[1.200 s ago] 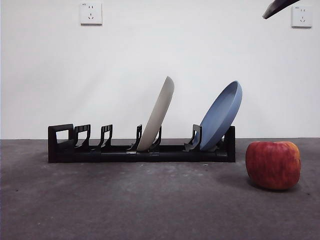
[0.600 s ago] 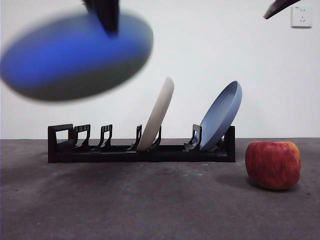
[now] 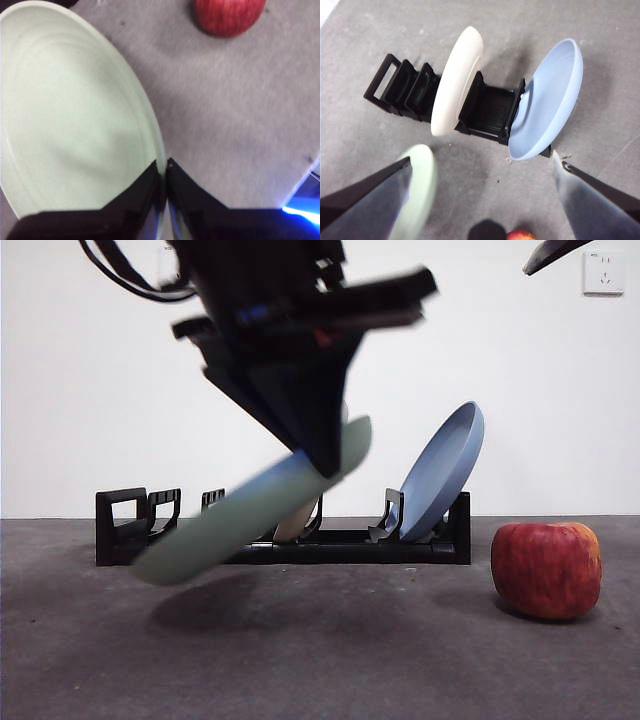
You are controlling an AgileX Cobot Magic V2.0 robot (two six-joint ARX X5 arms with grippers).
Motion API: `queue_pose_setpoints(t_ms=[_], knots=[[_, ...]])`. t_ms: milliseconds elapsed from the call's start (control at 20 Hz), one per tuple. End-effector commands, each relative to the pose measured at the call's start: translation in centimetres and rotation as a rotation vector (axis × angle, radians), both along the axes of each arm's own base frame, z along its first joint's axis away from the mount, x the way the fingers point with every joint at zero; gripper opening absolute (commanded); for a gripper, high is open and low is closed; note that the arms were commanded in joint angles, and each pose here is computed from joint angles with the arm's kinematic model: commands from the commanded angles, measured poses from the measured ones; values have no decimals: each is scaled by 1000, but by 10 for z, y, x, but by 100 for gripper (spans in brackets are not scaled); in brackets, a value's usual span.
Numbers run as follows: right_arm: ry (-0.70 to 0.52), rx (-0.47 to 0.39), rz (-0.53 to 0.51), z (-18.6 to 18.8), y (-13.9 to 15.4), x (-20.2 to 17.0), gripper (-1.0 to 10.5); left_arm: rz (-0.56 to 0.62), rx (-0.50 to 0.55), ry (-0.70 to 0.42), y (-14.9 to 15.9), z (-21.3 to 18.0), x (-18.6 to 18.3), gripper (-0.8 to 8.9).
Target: Take the green plate from the plate rack,put the plate on the table,take the apple from the table,put the apple in the plate
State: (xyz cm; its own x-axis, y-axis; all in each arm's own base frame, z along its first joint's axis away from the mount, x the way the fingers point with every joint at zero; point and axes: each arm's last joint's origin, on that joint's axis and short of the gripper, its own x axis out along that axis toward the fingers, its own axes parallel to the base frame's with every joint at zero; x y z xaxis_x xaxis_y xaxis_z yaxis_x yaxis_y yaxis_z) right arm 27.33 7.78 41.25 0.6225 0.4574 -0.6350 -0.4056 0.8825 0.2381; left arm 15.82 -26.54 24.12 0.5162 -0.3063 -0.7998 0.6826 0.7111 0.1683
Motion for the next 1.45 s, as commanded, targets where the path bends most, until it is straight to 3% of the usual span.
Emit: queue_pose_setpoints(t_ms=[50, 250, 750, 900, 1050, 1300, 1450], knots=[[-10, 13, -9, 1, 1, 2, 469, -16, 59, -5, -9, -19, 5, -9], [-17, 17, -11, 2, 1, 2, 469, -14, 183, 9, -18, -52, 11, -9], [-26, 19, -11, 3, 1, 3, 469, -44, 267, 93, -29, -95, 15, -8], [-24, 19, -11, 3, 1, 3, 469, -42, 271, 95, -28, -87, 15, 5], [-22, 18, -11, 2, 1, 3, 469, -42, 250, 83, -31, -74, 16, 164], [-7, 26, -20, 2, 1, 2, 469, -60, 216, 53, -40, -38, 21, 167], [3, 20, -19, 1, 1, 1, 469, -78, 165, 18, -39, 9, 16, 167]])
